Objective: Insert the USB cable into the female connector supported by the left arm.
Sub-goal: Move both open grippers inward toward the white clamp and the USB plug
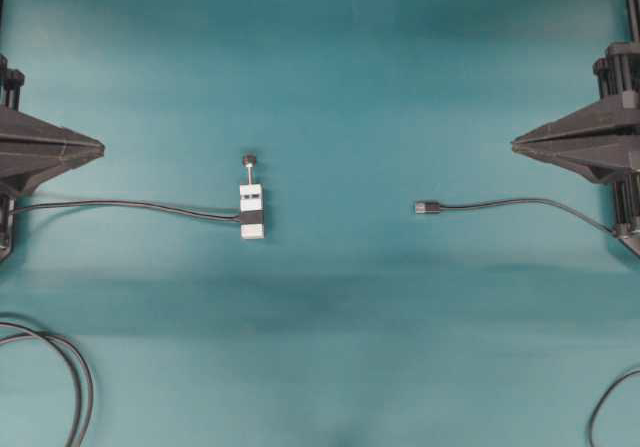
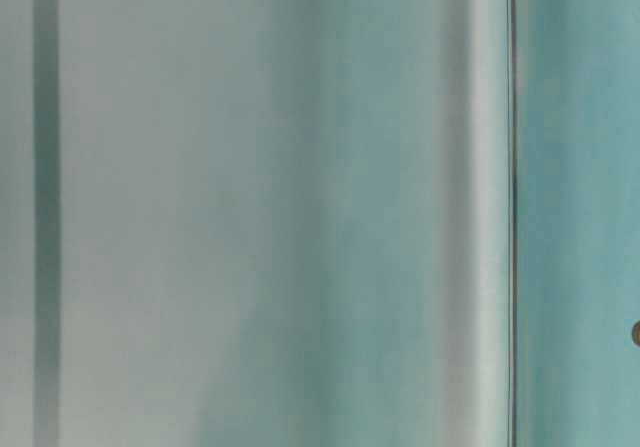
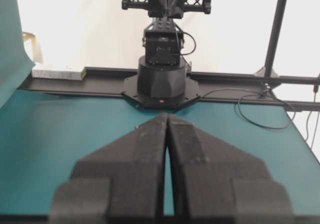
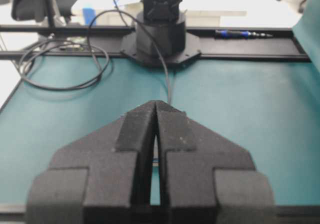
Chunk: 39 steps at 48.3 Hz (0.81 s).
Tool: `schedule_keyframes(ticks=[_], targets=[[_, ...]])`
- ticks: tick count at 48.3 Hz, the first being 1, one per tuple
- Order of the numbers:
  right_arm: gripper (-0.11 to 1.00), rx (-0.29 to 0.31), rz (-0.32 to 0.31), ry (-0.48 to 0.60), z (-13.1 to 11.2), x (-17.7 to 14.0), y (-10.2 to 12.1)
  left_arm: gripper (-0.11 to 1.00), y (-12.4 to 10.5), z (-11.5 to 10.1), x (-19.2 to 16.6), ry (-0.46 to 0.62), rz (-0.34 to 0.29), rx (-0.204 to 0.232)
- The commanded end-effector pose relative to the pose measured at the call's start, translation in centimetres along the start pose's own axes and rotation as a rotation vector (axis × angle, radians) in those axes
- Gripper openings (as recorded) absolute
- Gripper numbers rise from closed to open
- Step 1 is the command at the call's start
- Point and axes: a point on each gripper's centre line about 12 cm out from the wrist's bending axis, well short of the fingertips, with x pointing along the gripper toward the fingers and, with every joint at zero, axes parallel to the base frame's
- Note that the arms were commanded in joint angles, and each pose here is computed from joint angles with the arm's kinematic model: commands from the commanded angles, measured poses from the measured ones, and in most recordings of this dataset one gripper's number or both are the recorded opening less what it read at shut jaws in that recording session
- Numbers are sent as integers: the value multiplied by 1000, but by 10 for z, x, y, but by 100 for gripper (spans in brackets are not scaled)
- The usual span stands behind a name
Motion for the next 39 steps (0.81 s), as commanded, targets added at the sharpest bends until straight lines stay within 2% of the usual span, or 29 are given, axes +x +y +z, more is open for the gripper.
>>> schedule_keyframes(ticks=[1, 6, 11, 20, 39], targets=[[0, -4, 8, -14, 4, 1, 1, 1, -4, -5, 0, 12, -25, 82], [0, -4, 10, -3, 1, 1, 2, 0, -6, -7, 0, 35, -35, 119], [0, -5, 10, 35, -5, 2, 2, -1, -6, -17, 2, 115, -37, 126], [0, 9, 8, 207, -33, 12, 2, -1, -6, -50, 9, 268, -45, 125], [0, 24, -11, 428, -88, 21, -1, -1, -4, -118, 34, 476, -40, 97]])
